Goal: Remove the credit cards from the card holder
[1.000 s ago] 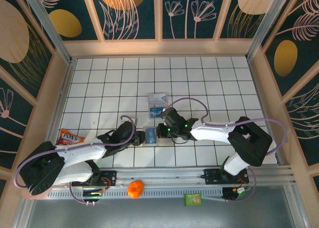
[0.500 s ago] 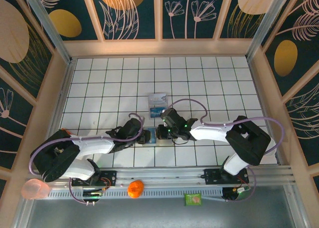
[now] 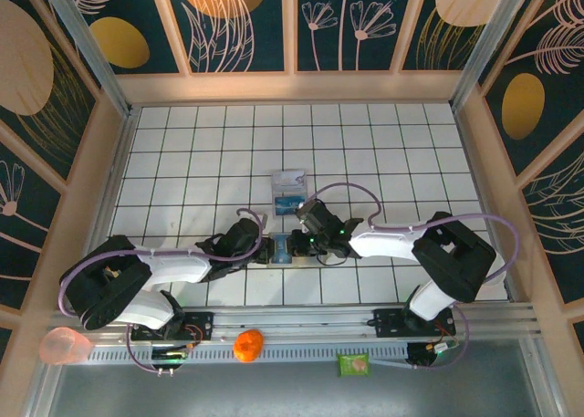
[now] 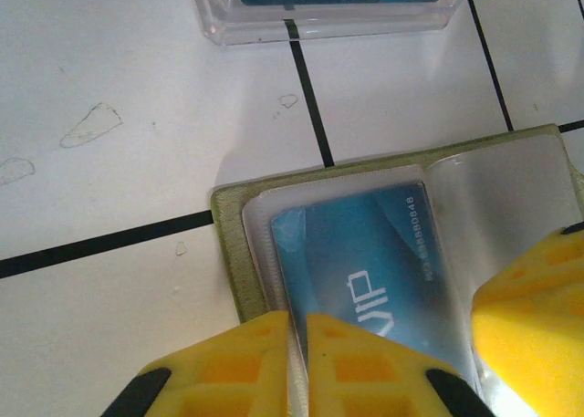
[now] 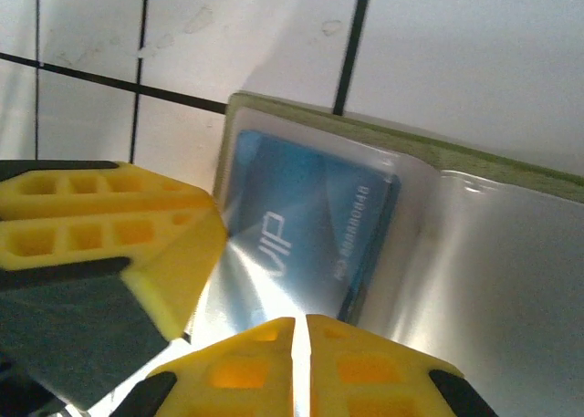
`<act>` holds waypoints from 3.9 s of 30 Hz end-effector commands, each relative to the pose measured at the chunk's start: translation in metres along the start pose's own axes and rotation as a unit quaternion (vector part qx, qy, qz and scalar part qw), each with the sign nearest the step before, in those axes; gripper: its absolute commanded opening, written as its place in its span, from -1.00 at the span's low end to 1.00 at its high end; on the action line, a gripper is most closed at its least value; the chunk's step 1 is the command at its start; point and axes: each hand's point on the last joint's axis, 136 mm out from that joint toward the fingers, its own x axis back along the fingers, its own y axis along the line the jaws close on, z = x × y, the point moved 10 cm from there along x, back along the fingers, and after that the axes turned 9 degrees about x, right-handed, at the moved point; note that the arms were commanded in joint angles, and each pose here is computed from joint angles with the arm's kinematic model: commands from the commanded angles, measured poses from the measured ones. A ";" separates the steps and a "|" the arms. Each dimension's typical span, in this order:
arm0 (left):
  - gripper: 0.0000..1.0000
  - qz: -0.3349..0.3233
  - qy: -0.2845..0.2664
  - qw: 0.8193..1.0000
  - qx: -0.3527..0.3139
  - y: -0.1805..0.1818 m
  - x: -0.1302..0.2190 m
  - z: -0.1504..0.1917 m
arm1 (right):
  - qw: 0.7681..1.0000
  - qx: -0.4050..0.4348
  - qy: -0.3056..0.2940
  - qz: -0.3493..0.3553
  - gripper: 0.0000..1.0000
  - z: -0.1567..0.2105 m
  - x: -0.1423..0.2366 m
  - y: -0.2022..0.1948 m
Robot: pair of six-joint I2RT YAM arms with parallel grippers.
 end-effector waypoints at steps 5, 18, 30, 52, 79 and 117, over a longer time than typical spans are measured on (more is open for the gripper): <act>-0.96 -0.019 0.033 0.999 0.007 0.012 -0.001 0.014 | 0.999 -0.026 0.004 -0.024 -0.73 0.000 0.000 -0.007; -0.19 0.006 0.008 1.000 -0.025 -0.012 0.015 0.004 | 0.999 -0.026 -0.031 -0.013 -0.69 -0.007 0.020 -0.007; -0.27 -0.032 0.040 0.998 -0.036 -0.007 -0.007 0.016 | 0.999 -0.023 -0.023 -0.014 -0.66 0.001 0.023 -0.012; -0.75 -0.046 0.058 0.997 -0.021 0.007 -0.008 0.027 | 0.998 -0.050 0.013 -0.035 -0.70 0.011 0.004 -0.019; -0.79 -0.041 0.055 0.997 -0.019 0.005 -0.005 0.026 | 0.993 -0.117 0.004 -0.007 -0.71 0.016 0.007 -0.035; -0.79 -0.029 0.057 0.998 -0.019 0.002 -0.003 0.025 | 0.993 -0.094 0.062 0.036 -0.59 0.015 -0.018 -0.035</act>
